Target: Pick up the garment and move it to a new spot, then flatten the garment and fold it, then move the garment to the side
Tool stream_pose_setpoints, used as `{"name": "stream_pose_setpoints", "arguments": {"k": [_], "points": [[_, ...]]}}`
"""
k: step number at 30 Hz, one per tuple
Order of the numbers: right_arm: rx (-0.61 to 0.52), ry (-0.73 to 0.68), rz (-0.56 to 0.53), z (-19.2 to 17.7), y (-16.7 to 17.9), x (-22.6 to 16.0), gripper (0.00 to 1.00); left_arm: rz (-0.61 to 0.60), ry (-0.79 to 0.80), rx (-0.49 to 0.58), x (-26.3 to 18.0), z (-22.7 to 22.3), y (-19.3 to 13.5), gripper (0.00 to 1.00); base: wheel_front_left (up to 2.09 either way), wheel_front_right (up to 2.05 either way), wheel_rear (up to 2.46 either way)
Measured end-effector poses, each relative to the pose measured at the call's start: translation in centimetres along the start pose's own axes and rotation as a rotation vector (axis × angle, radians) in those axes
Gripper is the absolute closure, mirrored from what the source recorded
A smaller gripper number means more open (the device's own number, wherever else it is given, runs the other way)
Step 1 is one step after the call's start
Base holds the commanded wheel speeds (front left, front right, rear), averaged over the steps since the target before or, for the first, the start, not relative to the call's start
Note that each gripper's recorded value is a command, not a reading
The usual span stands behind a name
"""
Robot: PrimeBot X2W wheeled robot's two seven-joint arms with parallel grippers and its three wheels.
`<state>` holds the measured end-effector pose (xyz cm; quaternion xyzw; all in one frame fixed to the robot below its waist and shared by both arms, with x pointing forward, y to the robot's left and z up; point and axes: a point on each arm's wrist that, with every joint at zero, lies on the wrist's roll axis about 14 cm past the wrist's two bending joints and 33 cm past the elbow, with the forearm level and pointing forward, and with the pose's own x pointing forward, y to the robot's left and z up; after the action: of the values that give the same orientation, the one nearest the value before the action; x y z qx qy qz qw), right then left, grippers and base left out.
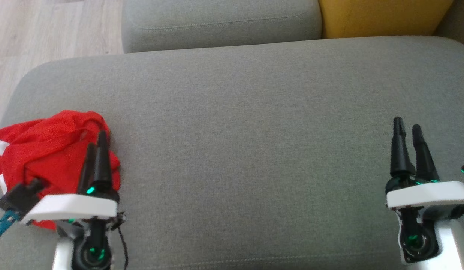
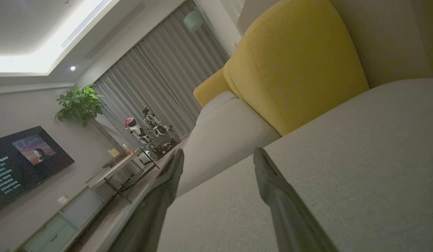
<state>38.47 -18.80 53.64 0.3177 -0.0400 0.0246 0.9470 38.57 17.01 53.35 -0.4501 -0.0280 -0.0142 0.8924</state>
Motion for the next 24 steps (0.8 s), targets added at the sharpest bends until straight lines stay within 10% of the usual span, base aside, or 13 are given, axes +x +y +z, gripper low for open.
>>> {"name": "stream_pose_setpoints", "arguments": {"k": [24], "points": [[-0.42, 0.095, 0.063, -3.3, 0.4, -0.5, 0.0, -0.016, 0.132, 0.59, -0.2, -5.5, -0.6, 0.0, 0.0, 0.0, 0.0]]}}
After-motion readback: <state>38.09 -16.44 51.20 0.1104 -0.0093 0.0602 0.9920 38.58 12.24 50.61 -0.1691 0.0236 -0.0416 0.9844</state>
